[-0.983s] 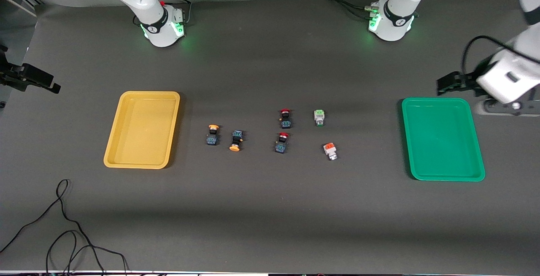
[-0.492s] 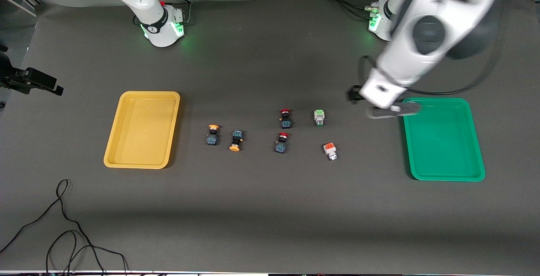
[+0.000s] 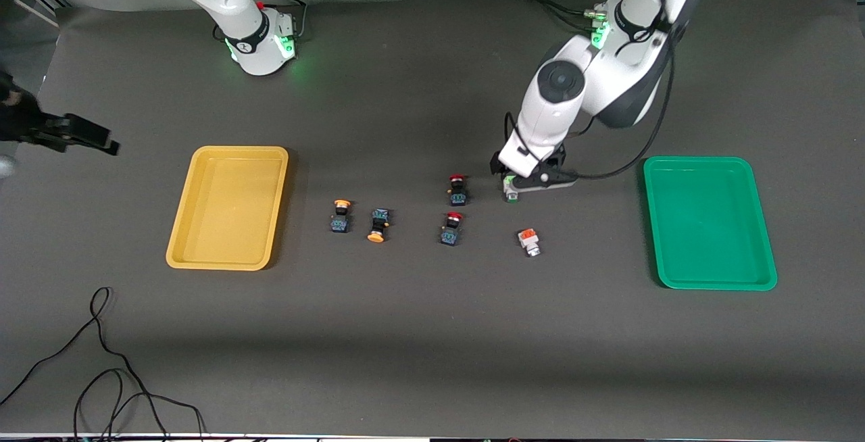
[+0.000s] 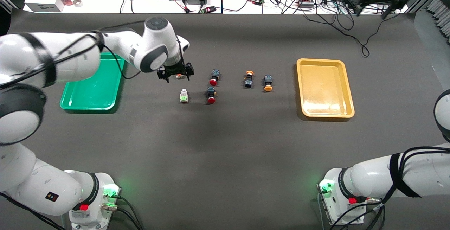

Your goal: Place green and yellow buttons in trays

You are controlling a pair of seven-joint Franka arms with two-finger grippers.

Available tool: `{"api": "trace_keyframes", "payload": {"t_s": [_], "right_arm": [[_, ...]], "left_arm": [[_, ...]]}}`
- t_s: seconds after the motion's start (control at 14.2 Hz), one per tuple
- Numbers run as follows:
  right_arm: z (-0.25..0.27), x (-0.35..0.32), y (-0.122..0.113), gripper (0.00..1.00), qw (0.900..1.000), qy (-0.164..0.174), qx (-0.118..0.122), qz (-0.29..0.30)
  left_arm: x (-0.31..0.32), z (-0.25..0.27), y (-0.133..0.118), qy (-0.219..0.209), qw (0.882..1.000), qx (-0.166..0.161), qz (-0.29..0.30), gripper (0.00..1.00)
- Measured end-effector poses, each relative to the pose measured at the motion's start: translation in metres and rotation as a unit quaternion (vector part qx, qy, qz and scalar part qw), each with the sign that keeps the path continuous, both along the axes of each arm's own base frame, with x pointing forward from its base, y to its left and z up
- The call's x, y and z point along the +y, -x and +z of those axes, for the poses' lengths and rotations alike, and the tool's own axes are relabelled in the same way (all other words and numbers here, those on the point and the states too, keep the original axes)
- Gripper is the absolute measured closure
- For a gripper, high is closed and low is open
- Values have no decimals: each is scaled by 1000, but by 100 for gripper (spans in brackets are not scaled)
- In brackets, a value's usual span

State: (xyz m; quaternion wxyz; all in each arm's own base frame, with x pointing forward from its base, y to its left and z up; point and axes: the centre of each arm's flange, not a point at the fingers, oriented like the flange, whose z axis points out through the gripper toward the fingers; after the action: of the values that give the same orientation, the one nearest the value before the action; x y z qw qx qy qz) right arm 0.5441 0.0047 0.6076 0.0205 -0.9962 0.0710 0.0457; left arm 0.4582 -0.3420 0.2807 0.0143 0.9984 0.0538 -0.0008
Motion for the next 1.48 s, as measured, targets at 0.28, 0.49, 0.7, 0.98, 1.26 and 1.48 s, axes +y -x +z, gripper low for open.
{"api": "trace_keyframes", "payload": {"t_s": [0.28, 0.49, 0.7, 0.98, 1.26, 1.48], "right_arm": [[-21, 60, -6, 0, 1000, 5, 21, 15], [-55, 87, -19, 0, 999, -10, 50, -6], [-105, 137, -35, 0, 998, -2, 60, -11], [-191, 192, -46, 0, 998, 14, 55, -28], [-285, 192, -32, 0, 999, 16, 27, -40], [-328, 214, -18, 0, 999, 19, 13, -39]], "left_arm": [[-17, -65, 12, -5, 999, 7, -36, 0], [-20, -96, 19, -10, 998, 11, -55, 4], [-21, -102, 23, -13, 998, 15, -59, 33], [-12, -89, 9, -10, 999, 2, -44, 59], [28, 13, -37, -23, 1000, 1, 20, 59], [79, 114, -59, -24, 999, 20, 41, 59]]}}
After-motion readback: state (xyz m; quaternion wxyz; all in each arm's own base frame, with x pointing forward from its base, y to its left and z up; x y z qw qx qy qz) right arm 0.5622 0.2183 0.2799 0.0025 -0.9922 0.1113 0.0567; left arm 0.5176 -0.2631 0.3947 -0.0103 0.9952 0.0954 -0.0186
